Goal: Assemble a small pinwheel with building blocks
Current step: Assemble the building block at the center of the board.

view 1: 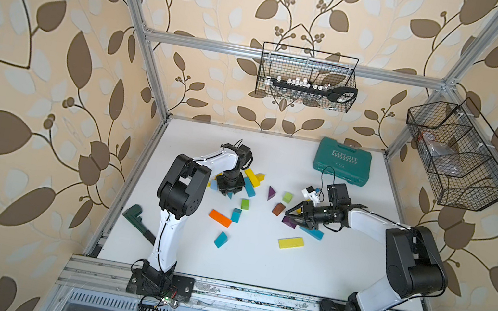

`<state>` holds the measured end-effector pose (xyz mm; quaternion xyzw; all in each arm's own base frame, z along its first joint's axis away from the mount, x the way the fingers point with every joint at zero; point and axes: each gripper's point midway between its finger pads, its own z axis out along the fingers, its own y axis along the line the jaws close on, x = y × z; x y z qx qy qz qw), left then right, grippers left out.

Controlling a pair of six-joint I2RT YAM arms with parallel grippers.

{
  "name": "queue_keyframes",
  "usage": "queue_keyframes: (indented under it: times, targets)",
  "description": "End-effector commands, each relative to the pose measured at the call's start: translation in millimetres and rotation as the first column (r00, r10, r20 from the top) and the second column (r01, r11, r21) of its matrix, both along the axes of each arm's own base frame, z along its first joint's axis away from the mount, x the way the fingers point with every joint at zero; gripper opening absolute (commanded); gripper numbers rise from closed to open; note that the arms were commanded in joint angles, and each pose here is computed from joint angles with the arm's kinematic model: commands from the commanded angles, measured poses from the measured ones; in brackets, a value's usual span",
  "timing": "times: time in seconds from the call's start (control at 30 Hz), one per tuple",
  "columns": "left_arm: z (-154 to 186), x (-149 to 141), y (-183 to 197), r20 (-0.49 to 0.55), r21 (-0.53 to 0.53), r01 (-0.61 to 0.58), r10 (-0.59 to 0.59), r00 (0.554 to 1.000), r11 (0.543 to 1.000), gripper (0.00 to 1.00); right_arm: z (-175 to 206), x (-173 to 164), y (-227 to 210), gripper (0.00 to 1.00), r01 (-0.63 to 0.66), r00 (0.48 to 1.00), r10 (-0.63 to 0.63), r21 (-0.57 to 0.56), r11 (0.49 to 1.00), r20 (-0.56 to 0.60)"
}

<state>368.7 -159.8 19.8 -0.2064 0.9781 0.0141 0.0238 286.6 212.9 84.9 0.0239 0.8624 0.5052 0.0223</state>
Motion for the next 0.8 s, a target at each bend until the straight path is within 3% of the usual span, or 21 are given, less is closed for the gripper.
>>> queue_keyframes:
  times: [0.0,0.1,0.37,0.67,0.77]
  targets:
    - [1.6,1.2,8.3,-0.007,0.032,-0.034,0.034,0.999,0.999,0.39,-2.4,-1.1,-1.3,0.52,-0.008,1.000,0.008,0.003,1.000,0.010]
    - [2.1,0.2,9.6,-0.003,0.034,-0.046,0.046,0.999,0.998,0.34,-1.3,-0.8,-1.4,0.52,-0.007,1.000,0.007,0.003,1.000,0.014]
    - [3.7,4.0,18.3,0.006,0.048,-0.094,0.094,0.996,0.994,0.30,0.7,-1.2,-0.4,0.52,-0.009,1.000,0.009,0.015,1.000,0.017]
    - [4.5,6.6,11.9,0.019,-0.002,-0.178,0.178,0.984,0.984,0.30,4.7,-3.1,2.6,0.51,-0.017,1.000,0.017,0.024,1.000,0.023]
    - [-0.1,4.6,11.5,0.009,-0.005,-0.187,0.187,0.982,0.982,0.35,5.6,-4.0,3.3,0.51,-0.020,0.999,0.019,0.025,0.999,0.025]
